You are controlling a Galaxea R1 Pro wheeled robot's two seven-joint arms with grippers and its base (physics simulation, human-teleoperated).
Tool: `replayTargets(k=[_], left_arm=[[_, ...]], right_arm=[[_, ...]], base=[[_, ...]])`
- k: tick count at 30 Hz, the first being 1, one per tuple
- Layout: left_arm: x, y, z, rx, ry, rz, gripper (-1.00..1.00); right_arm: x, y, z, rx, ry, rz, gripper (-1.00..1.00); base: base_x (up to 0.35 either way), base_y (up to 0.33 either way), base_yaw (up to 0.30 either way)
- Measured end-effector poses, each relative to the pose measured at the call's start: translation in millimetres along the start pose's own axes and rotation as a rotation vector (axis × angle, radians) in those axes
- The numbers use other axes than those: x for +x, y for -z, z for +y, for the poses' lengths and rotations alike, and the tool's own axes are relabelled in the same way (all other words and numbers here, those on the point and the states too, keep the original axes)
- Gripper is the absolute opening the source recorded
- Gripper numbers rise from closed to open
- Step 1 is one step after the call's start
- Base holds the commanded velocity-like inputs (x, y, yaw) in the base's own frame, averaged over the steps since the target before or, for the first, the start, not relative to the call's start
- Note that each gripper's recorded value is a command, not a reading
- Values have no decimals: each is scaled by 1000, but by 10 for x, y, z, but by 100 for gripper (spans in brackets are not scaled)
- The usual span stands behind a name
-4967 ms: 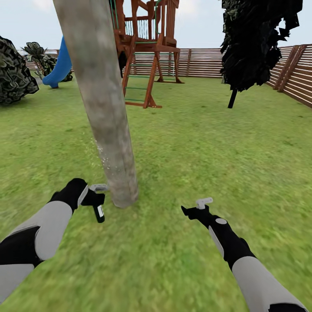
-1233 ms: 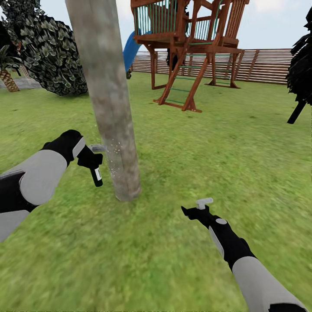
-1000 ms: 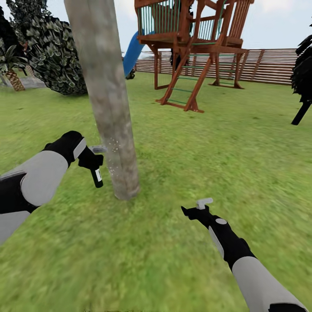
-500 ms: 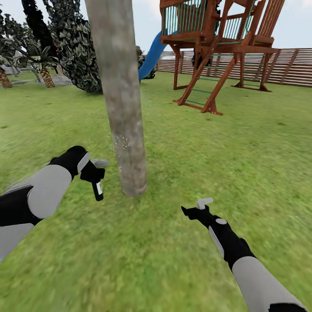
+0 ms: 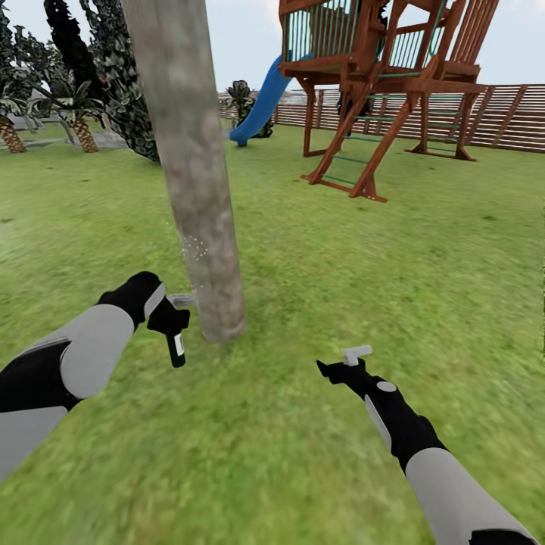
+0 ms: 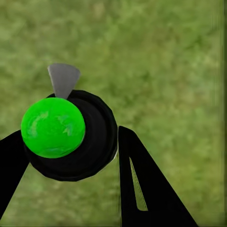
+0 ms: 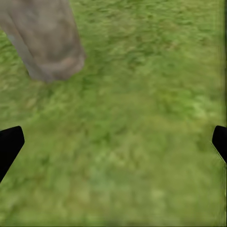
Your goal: In the garden, pick up the pesticide atomizer on the floor and spray pesticide onto both trees until each tree trunk is fully covered.
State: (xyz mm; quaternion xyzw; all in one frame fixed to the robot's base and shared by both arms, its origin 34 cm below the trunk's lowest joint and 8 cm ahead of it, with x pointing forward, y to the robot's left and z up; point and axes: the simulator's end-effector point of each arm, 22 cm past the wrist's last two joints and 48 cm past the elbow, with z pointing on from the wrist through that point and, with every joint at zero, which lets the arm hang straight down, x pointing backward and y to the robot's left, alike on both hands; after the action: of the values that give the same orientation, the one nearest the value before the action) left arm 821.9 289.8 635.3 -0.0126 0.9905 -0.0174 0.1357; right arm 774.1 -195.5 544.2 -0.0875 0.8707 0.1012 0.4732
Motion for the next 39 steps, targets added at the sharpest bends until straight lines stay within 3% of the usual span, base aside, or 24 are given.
replayTargets(k=[12, 18, 25, 34, 37, 39], left_arm=[[165, -139, 25, -5, 0, 21, -100], [302, -247, 38, -6, 3, 42, -100], [326, -306, 226, -83, 5, 25, -100], [296, -317, 245, -95, 0, 4, -100], [478, -447, 270, -99, -1, 30, -100], [532, -566, 331, -112, -5, -4, -100]], right_arm=[[2, 0, 8, -1, 0, 0, 100], [-1, -3, 13, -2, 1, 0, 100], [8, -3, 13, -2, 2, 2, 100], [11, 1, 13, -2, 2, 2, 100], [10, 0, 13, -2, 2, 2, 100], [14, -3, 12, -2, 2, 3, 100]], base=[[160, -222, 3], [4, -271, 248], [8, -270, 270], [283, -76, 28], [264, -1, 0], [65, 0, 0]])
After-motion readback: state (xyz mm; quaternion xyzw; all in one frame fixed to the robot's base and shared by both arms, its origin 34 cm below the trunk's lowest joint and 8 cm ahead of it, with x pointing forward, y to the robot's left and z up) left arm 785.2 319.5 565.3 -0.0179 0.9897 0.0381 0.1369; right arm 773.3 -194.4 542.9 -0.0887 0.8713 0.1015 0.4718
